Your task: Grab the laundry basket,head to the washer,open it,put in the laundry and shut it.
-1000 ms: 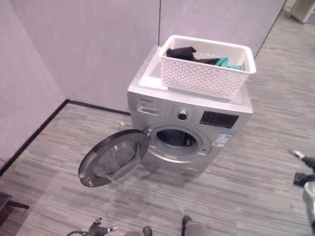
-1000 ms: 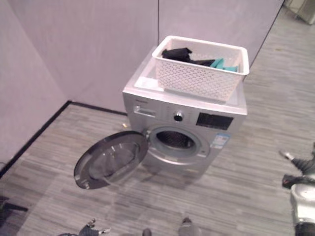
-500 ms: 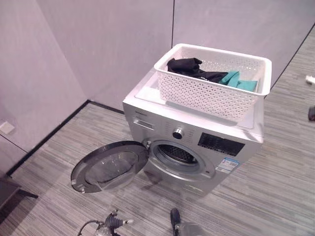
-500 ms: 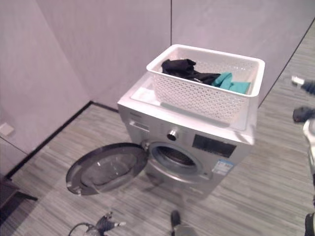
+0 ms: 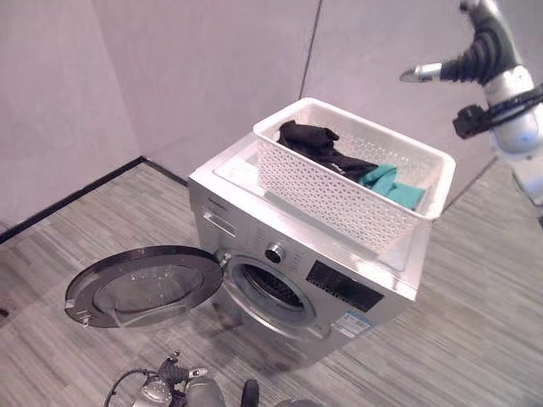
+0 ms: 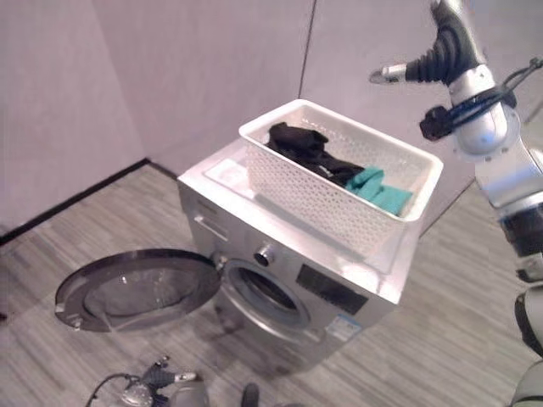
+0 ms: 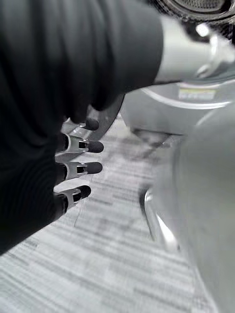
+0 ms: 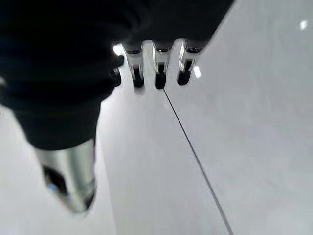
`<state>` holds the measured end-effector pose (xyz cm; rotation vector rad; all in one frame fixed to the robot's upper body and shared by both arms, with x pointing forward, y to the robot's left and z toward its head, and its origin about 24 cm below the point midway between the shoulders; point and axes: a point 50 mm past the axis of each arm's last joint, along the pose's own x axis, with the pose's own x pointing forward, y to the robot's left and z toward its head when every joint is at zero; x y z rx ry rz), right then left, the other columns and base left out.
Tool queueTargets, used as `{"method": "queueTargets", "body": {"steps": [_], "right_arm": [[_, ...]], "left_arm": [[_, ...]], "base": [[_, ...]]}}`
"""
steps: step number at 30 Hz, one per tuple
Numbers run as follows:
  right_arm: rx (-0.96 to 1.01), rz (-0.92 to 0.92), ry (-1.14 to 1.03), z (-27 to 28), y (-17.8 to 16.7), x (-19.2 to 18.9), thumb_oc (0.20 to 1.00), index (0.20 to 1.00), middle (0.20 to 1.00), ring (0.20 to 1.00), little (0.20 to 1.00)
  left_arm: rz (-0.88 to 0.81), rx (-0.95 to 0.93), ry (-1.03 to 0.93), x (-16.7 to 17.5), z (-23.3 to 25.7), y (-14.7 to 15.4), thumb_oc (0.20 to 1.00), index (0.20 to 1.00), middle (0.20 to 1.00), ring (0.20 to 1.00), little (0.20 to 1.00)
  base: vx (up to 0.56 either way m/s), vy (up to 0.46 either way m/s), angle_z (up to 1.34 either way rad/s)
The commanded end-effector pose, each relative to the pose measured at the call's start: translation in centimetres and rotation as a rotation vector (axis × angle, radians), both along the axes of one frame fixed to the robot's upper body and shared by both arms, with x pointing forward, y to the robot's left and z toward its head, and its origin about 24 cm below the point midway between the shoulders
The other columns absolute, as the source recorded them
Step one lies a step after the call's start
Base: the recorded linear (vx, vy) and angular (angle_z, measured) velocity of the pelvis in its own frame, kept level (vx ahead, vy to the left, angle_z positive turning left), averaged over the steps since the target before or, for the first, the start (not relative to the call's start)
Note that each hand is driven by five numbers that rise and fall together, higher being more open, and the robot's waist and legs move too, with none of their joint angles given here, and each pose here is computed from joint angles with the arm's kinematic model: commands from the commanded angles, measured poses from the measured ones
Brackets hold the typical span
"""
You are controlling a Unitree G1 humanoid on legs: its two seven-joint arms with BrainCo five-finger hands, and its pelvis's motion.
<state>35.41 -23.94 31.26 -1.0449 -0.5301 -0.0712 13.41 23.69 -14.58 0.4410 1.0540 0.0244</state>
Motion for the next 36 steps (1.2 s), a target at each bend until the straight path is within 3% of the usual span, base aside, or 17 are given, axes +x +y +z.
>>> {"method": "queueTargets", "body": {"steps": [1, 8, 19, 36], "right_arm": [[0.032, -0.076, -0.003, 2.5, -2.2, -0.2, 1.000, 1.000, 1.000, 1.000, 1.000], [-0.038, -0.098, 0.148, 0.4, -1.7, 1.7, 1.000, 1.000, 1.000, 1.000, 1.000], [-0.078, -0.124, 0.208, 0.4, -0.6, 3.3, 1.000, 1.000, 1.000, 1.000, 1.000], [-0.322, -0.118, 0.439, -3.4, -1.8, 2.3, 1.000, 1.000, 1.000, 1.000, 1.000]], "left_arm": [[-0.048, -0.018, 0.027, -0.5, -0.5, -1.1, 1.000, 1.000, 1.000, 1.000, 1.000], [-0.038, -0.018, 0.058, -1.4, -0.8, -0.6, 1.000, 1.000, 1.000, 1.000, 1.000], [0.030, -0.046, 0.122, -3.6, -1.4, -0.6, 1.000, 1.000, 1.000, 1.000, 1.000], [0.127, -0.062, 0.201, -6.1, -1.8, 0.6, 1.000, 1.000, 1.000, 1.000, 1.000]], "base": [[0.15, 0.182, -0.01], [0.11, 0.126, -0.32], [0.04, 0.036, -0.04], [0.03, 0.006, 0.04]]}}
